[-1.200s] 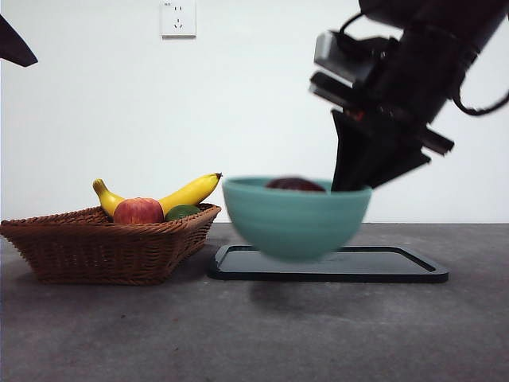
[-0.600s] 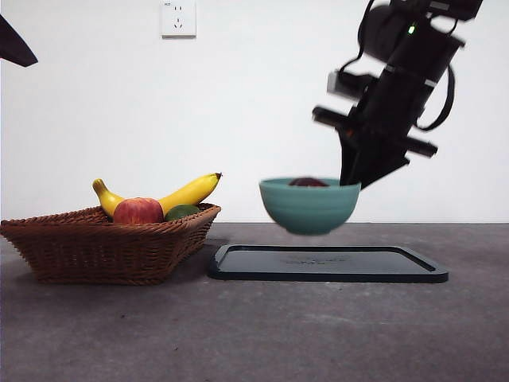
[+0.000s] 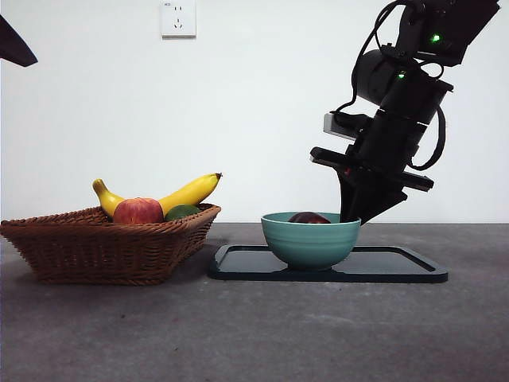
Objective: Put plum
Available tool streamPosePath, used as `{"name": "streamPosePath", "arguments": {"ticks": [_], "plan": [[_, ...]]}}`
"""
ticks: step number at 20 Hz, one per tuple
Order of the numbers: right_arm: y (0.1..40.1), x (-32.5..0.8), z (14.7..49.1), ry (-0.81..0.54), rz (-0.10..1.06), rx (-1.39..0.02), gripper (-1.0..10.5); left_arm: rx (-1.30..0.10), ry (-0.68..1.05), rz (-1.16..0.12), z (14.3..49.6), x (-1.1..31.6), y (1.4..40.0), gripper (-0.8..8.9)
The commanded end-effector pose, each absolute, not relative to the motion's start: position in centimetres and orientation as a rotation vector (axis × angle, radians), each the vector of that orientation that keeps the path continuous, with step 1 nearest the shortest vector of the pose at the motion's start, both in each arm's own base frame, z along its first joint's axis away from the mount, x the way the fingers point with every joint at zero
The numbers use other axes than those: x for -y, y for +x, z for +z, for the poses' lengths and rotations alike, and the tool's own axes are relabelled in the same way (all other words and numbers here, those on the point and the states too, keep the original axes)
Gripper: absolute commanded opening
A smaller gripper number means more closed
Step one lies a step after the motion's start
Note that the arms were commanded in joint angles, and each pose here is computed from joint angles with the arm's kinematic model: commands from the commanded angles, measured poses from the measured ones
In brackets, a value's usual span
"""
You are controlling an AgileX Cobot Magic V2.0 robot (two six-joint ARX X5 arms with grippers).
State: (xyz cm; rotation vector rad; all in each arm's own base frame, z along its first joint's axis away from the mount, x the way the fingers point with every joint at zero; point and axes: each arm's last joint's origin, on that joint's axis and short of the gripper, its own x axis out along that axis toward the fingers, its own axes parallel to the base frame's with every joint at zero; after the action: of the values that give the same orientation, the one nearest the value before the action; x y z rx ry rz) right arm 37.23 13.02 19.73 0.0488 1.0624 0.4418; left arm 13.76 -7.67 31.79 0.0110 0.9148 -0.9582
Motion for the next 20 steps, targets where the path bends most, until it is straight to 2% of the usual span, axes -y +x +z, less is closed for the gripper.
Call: {"name": "streamPosePath", "arguments": {"ticks": [1,2,3,5,8,11,14,17,20], "plan": [[37.6,-13.4,19.7,0.046,0.449,-1.065,1.2,-0.897,0.023,-0.971,32.1,7.8,13.9,4.04],[37.5,-13.3,19.9,0.056,0.443,-1.066,1.9,-0.897,0.023,-0.971,32.1,7.8,13.9,4.04],[37.4,-13.2,20.3,0.062,0.441,-1.058,2.2,-0.897,0.023,-0.971,32.0,7.8,13.9,4.04],[36.9,-13.1,22.1,0.063,0.444,-1.013,2.2,-0.897,0.023,-0.971,32.0,7.8,13.9,4.04],[34.9,-12.4,27.2,0.068,0.458,-0.881,2.2,-0.897,0.023,-0.971,32.0,7.8,13.9,4.04],[30.2,-10.9,33.0,0.035,0.515,-0.793,2.2,-0.897,0.023,-0.971,32.1,7.8,13.9,4.04],[25.4,-9.3,36.8,-0.006,0.537,-0.735,2.2,-0.897,0.023,-0.971,32.1,7.8,13.9,4.05],[21.6,-8.0,38.7,-0.007,0.541,-0.701,2.2,-0.897,0.023,-0.971,32.1,7.8,13.9,4.04],[18.5,-7.2,38.9,0.004,0.586,-0.681,2.2,-0.896,0.023,-0.972,32.1,7.8,13.9,4.04]]}}
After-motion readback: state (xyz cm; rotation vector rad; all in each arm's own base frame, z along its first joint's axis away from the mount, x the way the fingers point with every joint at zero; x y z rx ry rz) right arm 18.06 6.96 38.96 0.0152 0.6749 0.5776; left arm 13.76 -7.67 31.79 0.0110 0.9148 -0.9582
